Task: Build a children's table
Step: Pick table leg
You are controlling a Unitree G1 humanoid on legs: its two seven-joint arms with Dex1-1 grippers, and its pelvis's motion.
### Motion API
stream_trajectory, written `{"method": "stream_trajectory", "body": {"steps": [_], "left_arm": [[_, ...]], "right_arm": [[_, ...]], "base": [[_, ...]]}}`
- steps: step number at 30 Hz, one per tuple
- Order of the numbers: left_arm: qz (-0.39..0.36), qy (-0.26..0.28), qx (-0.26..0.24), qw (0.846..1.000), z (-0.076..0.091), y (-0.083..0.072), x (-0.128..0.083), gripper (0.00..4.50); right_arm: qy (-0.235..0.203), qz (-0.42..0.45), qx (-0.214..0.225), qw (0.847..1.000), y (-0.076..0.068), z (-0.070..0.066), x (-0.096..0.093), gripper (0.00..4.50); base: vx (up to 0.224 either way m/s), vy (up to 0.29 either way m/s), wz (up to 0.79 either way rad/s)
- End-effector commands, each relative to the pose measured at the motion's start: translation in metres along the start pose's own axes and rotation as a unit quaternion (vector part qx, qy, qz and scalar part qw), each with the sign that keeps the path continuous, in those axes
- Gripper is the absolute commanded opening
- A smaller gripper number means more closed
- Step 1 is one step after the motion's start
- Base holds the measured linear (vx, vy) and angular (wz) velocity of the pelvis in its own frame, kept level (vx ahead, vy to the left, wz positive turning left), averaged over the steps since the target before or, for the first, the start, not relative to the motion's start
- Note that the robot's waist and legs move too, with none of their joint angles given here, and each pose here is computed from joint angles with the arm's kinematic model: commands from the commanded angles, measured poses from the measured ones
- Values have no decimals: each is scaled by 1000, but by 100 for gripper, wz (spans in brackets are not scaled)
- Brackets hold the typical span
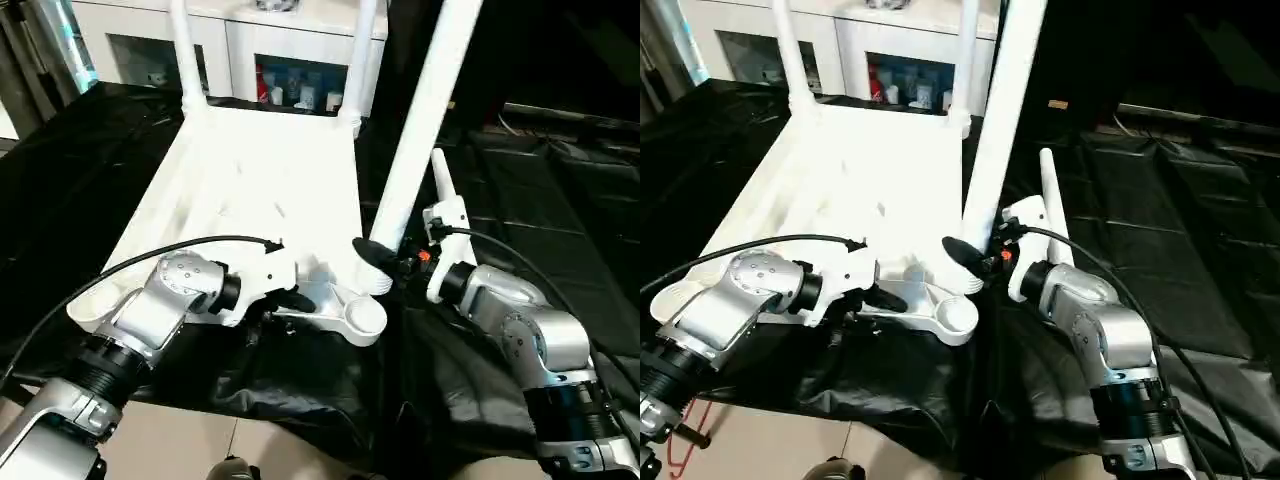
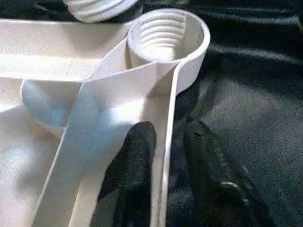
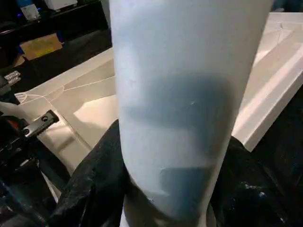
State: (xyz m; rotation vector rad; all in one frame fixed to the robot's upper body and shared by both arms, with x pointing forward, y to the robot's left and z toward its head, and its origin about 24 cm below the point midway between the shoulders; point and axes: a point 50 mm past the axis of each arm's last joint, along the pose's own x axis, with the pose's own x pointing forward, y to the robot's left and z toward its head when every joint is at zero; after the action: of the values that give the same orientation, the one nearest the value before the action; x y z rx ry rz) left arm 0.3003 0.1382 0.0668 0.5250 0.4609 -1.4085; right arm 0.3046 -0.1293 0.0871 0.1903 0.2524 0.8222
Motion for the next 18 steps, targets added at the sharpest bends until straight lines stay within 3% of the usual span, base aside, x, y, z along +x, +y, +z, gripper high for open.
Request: {"method": "stream_trajectory", "body": {"steps": [1,11,18], "left_arm": [[1,1,10,1000,4,4,-2,93],[14,7,7,1000,-2,6,-3,8],[51,-39,-45,997,6,11,1,0]], "right_arm": [[-3,-2,-11,1000,-1,3,-2,192],[-1,1,-13,1000,0,3,0,192],[6,16,-17,1000,0,6,-3,192]], "base": [[0,0,0],[0,0,0],[0,0,0]]}}
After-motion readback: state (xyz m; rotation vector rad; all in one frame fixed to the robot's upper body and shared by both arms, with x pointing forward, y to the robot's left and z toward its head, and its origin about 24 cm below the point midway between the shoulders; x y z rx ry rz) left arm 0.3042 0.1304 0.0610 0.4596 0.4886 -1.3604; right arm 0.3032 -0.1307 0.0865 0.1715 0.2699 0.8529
